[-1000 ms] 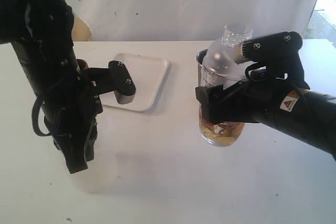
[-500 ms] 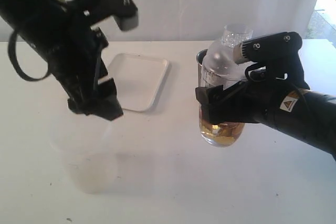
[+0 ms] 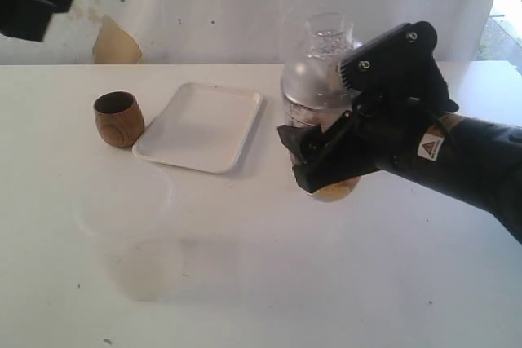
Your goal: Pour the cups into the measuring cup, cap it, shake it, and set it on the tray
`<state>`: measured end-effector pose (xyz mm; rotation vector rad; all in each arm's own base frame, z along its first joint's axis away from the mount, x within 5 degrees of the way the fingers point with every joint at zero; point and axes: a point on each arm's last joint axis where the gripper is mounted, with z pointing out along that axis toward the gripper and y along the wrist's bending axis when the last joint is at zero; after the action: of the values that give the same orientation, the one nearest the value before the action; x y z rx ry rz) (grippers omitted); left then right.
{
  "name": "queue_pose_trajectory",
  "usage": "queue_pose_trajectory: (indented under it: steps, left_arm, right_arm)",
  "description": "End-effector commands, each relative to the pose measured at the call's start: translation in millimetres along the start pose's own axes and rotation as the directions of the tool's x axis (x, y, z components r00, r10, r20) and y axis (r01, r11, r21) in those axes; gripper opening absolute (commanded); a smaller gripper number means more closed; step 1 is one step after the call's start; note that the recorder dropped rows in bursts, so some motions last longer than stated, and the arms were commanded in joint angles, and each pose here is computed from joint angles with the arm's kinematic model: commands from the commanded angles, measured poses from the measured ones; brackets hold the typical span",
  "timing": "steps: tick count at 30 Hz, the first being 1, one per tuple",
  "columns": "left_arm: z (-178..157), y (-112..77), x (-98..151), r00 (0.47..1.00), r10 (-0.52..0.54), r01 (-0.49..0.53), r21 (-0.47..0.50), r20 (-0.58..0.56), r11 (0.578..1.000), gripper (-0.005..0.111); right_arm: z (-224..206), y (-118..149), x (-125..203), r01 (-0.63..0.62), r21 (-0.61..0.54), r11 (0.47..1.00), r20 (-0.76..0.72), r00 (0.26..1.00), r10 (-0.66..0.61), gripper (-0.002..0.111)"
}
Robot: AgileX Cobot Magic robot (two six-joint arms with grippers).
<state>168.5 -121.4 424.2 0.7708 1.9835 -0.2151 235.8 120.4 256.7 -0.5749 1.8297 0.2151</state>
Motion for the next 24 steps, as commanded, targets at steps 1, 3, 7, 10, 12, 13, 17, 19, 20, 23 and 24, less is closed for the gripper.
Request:
queue_pose_trajectory:
  steps: [1, 3, 7, 10, 12, 13, 17, 19, 20, 23, 24]
  left_arm:
    - [-24, 4.0, 23, 0.966, -0.107, 0.124, -0.059, 0.236, 0.99, 0.0]
    - [-33, 5.1, 40, 0.932, -0.135, 0.169, -0.074, 0.335, 0.983, 0.0]
    - [-45, 6.2, 76, 0.858, -0.128, 0.204, -0.102, 0.498, 0.974, 0.0]
    - [-50, 7.5, 105, 0.819, -0.149, 0.259, -0.124, 0.554, 0.958, 0.0]
    - [-51, 9.9, 125, 0.802, -0.165, 0.308, -0.159, 0.574, 0.938, 0.0]
    - [-52, 11.7, 136, 0.787, -0.182, 0.346, -0.177, 0.59, 0.921, 0.0]
    - [-57, 17.8, 174, 0.663, -0.27, 0.531, -0.184, 0.698, 0.827, 0.0]
    - [-53, 15.5, 191, 0.614, -0.328, 0.585, -0.135, 0.717, 0.8, 0.0]
    - [-51, 14.6, 200, 0.616, -0.33, 0.59, -0.141, 0.716, 0.795, 0.0]
    - [-39, 10.8, 224, 0.636, -0.342, 0.595, -0.158, 0.691, 0.788, 0.0]
    - [-35, 10.3, 231, 0.64, -0.348, 0.602, -0.167, 0.685, 0.781, 0.0]
  right_arm:
    - [5, 2, -25, 0.13, 0.003, 0.992, 0.106, 0.986, -0.129, 0.0]
    - [14, 2, -25, 0.167, 0.001, 0.986, 0.093, 0.982, -0.166, 0.0]
    - [29, 9, -25, 0.296, -0.021, 0.955, 0.085, 0.952, -0.293, 0.0]
    - [38, 19, -31, 0.373, -0.039, 0.927, 0.108, 0.924, -0.367, 0.0]
    - [45, 24, -34, 0.4, -0.045, 0.915, 0.122, 0.912, -0.392, 0.0]
    - [48, 28, -36, 0.422, -0.048, 0.905, 0.132, 0.901, -0.413, 0.0]
    - [66, 40, -38, 0.53, -0.065, 0.846, 0.144, 0.843, -0.518, 0.0]
    - [75, 47, -37, 0.571, -0.075, 0.817, 0.152, 0.817, -0.557, 0.0]
    - [78, 50, -36, 0.589, -0.078, 0.804, 0.158, 0.804, -0.573, 0.0]
    - [87, 55, -38, 0.643, -0.058, 0.764, 0.186, 0.758, -0.625, 0.0]
    - [91, 56, -39, 0.67, -0.047, 0.741, 0.192, 0.734, -0.652, 0.0]
